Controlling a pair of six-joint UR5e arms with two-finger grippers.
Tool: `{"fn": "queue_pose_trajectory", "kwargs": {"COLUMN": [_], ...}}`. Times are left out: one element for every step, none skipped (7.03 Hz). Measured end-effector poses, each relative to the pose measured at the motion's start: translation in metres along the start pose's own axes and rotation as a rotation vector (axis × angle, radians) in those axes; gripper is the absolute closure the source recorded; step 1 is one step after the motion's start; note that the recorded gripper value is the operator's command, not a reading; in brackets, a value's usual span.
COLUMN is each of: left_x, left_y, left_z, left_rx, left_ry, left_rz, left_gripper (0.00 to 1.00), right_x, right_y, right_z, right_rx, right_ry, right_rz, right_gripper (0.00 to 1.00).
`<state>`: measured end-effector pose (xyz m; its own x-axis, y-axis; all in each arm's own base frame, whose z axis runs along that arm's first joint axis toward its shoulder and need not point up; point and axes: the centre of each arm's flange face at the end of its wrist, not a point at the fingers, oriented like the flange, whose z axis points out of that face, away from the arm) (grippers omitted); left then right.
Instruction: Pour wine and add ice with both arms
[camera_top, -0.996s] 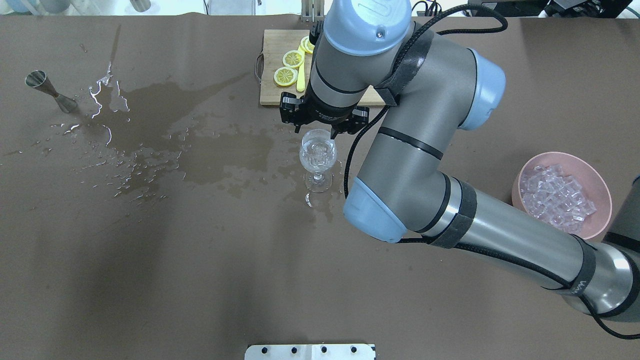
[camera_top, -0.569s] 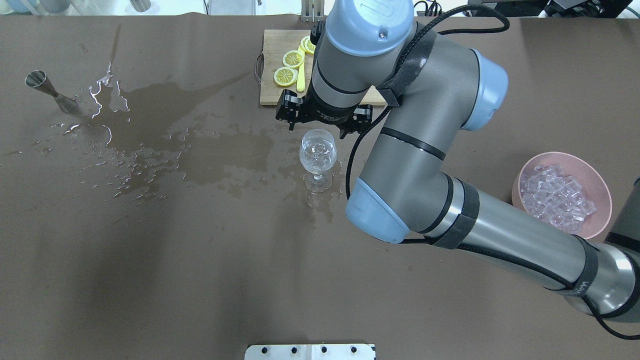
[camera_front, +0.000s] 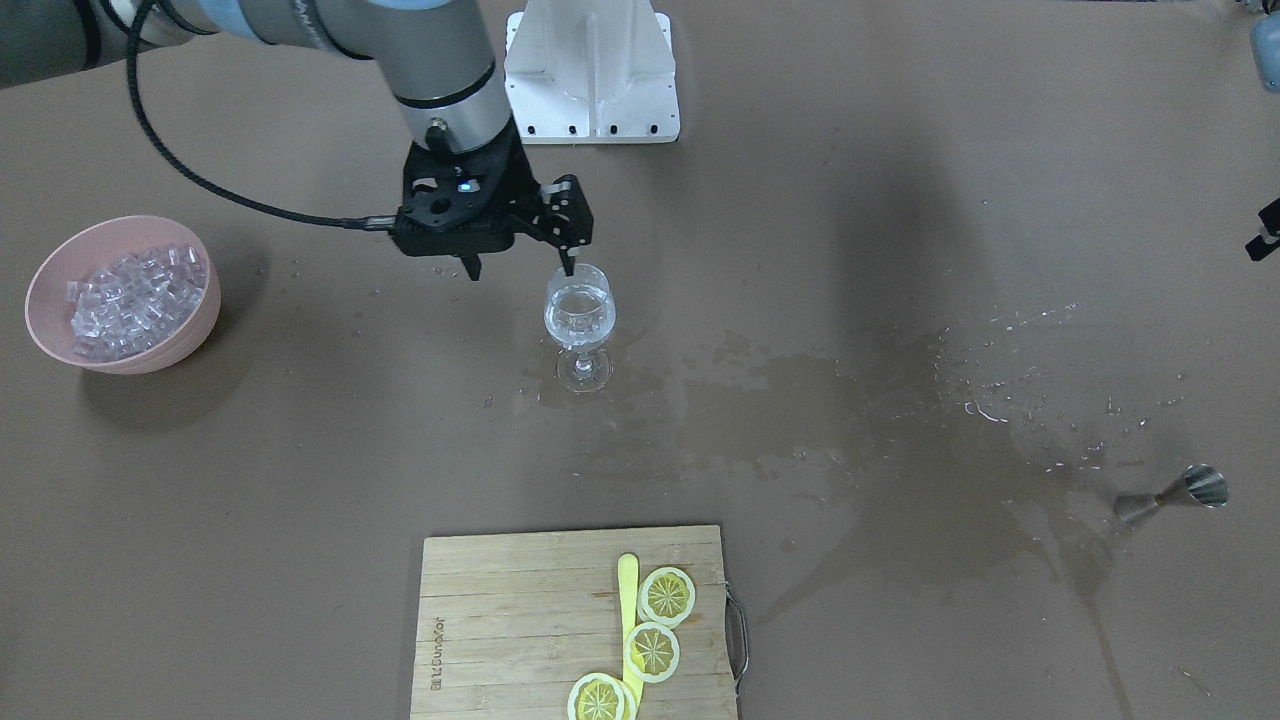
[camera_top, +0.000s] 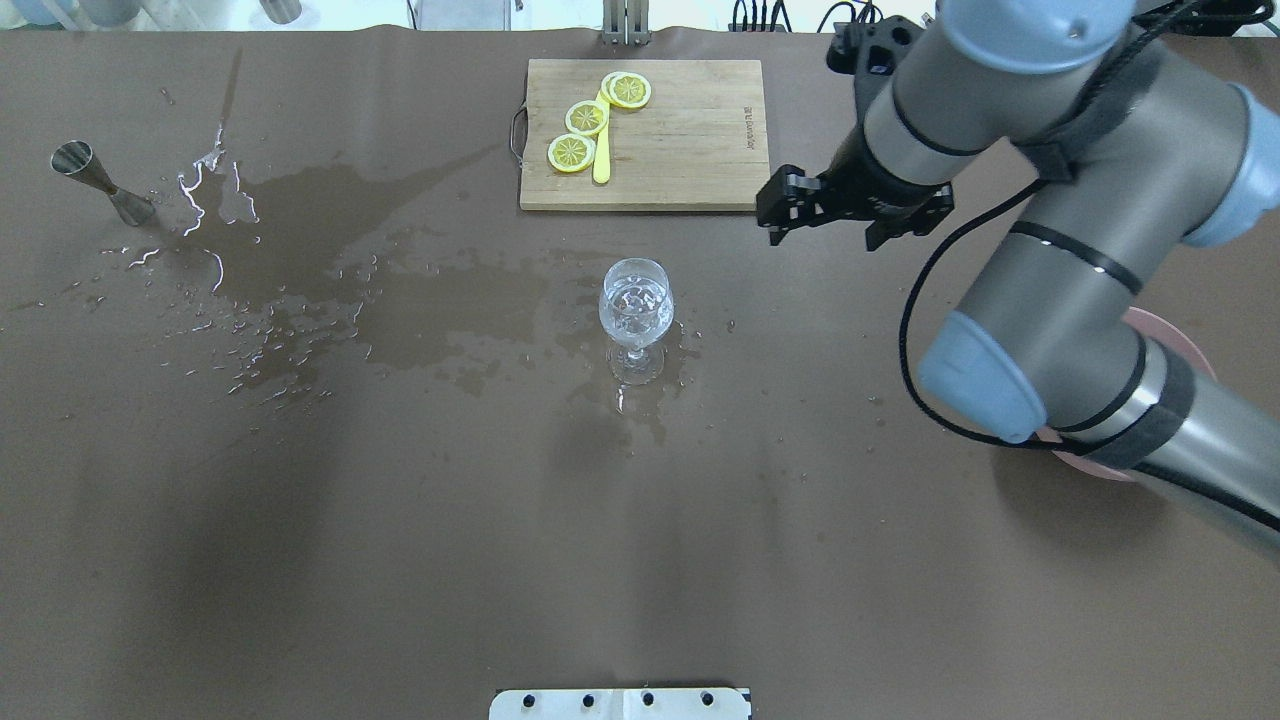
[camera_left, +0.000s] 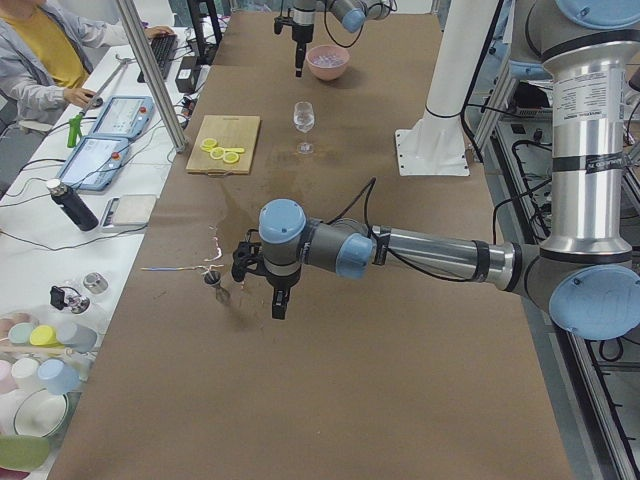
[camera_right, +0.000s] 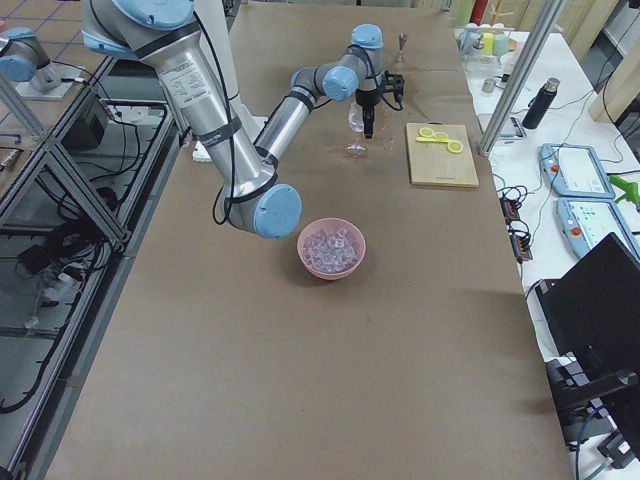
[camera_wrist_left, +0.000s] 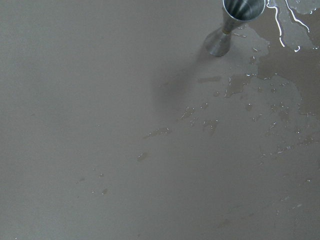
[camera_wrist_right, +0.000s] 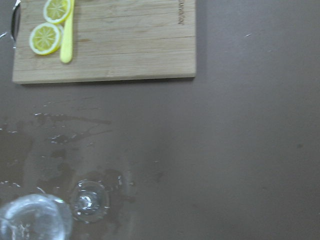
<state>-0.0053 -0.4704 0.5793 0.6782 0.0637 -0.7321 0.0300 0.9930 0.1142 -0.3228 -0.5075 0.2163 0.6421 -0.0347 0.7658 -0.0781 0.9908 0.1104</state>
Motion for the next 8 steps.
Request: {"fn": "queue_pose_trajectory", "kwargs": {"left_x": [0.001,0.002,0.003,0.004,0.004,0.003,0.002,0.000], "left_y": [-0.001,-0.003,-0.006,-0.007,-0.008,-0.008,-0.007,-0.006], "left_z": [0.000,-0.001,-0.002,-0.003,-0.003,-0.004,-0.004,-0.007], "left_rx": [0.001,0.003,0.006,0.008,0.010,0.012,0.013,0.019], "left_ry": [0.000,0.000,0.000,-0.001,-0.002,-0.003,-0.005,-0.008], "left_rz": [0.001,0.003,0.005,0.007,0.009,0.009,0.009,0.007], "left_gripper": [0.02,0.02,0.02,0.02,0.02,0.02,0.02,0.02], "right_x": [0.076,0.162,0.254,0.343,0.418,0.478,0.521,0.549], "right_y": [-0.016,-0.027,-0.030,-0.026,-0.020,-0.015,-0.010,-0.005], "right_z": [-0.010,-0.023,-0.039,-0.051,-0.056,-0.059,-0.060,-0.061], "right_rx": [-0.012,-0.032,-0.054,-0.074,-0.093,-0.108,-0.119,-0.125], "right_ry": [0.032,0.056,0.070,0.080,0.087,0.092,0.093,0.094], "right_rz": [-0.071,-0.146,-0.216,-0.273,-0.316,-0.348,-0.356,-0.341], "right_gripper": [0.01,0.01,0.01,0.01,0.01,0.00,0.00,0.00]}}
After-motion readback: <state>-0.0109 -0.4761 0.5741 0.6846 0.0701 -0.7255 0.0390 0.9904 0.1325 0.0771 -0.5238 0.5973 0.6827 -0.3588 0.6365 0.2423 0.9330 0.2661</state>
